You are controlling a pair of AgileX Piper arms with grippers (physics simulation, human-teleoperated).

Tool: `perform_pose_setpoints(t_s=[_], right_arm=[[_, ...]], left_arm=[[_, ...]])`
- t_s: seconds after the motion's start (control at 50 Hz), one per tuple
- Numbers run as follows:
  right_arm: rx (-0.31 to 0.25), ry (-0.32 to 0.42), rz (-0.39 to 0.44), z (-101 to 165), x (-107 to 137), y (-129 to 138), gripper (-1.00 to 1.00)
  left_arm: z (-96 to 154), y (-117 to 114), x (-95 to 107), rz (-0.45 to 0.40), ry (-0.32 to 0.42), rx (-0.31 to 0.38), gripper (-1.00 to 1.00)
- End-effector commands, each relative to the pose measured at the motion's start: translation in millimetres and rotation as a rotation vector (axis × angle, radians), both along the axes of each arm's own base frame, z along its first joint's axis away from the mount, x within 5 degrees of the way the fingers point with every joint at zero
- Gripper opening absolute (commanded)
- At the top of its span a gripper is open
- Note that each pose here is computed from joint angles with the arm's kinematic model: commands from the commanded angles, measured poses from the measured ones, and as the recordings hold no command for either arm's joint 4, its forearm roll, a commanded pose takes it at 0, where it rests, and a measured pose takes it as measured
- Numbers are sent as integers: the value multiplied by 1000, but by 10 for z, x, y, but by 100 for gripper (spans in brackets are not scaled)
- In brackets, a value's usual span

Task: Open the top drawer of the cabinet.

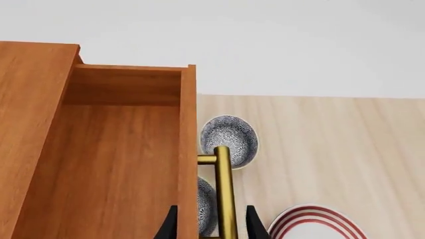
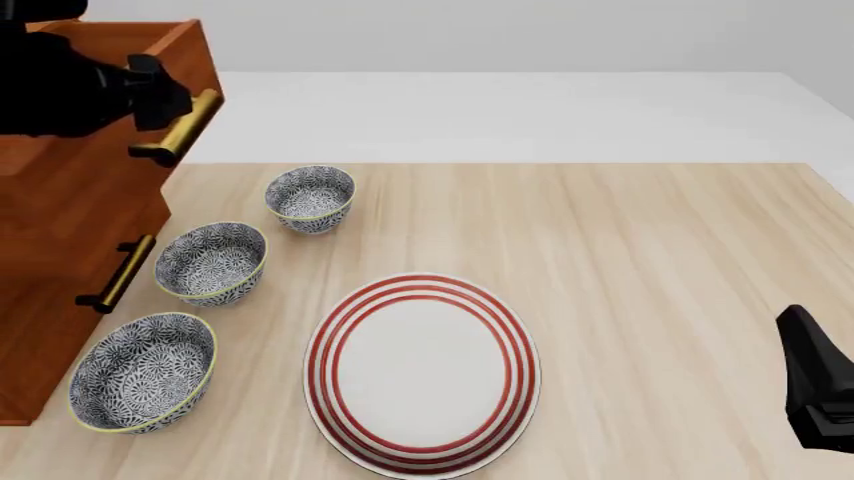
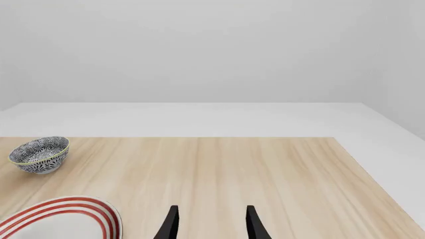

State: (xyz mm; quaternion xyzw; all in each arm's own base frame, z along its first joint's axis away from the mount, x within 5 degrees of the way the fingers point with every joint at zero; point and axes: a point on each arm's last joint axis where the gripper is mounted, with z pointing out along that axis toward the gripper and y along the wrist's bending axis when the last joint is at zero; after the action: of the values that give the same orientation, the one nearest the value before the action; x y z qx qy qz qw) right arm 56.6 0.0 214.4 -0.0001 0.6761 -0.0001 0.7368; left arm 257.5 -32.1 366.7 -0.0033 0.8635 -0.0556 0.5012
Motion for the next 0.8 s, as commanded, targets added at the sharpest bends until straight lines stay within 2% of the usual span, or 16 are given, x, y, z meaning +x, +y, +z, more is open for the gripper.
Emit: perform_pose_setpoints(t_s=[0.02,0.8], right_arm=[[0,0,0,0,0,0,100],[0,0,0,0,0,0,100]], left_arm=[[-973,-142,286,-58,327,50,100],[-1038,-371,256,-126,346,53,100]])
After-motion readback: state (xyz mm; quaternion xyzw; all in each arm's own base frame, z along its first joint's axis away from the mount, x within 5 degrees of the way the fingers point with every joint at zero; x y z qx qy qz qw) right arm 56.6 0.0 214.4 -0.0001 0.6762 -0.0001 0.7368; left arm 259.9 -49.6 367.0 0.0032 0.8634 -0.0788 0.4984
